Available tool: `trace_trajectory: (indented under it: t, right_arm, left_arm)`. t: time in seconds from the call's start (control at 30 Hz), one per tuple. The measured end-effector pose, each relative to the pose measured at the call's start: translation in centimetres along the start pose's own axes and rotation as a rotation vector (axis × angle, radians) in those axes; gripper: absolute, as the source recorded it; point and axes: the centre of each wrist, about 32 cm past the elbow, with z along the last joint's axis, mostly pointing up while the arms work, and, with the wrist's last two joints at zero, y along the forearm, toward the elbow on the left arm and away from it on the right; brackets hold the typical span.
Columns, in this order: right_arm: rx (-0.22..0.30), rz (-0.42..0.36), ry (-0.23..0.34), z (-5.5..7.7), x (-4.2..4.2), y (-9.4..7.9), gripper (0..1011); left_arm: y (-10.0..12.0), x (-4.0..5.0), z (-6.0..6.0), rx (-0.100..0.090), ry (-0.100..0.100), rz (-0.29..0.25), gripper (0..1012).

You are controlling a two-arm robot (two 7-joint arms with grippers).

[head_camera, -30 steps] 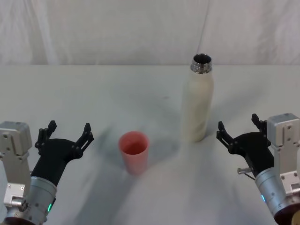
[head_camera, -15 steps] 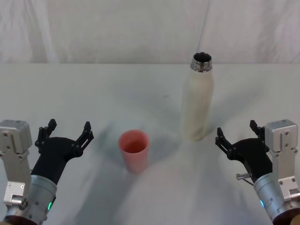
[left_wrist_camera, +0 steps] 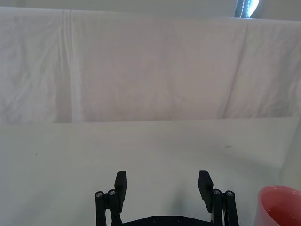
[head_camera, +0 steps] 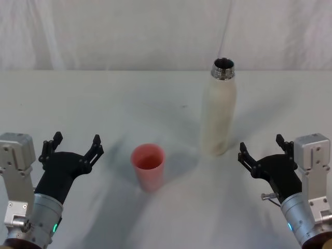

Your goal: Grasp the thermos with one hand and pour water into the cup lid.

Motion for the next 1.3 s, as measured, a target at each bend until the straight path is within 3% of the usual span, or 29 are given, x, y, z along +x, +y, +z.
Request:
trace_trajectory:
  t: [1.3]
  right_arm:
    - [-0.001,0.000,0.004,0.07,0.02,0.00,1002]
  left_arm:
    - [0.00,0.00,0.00,0.000,0.000,0.000,1001]
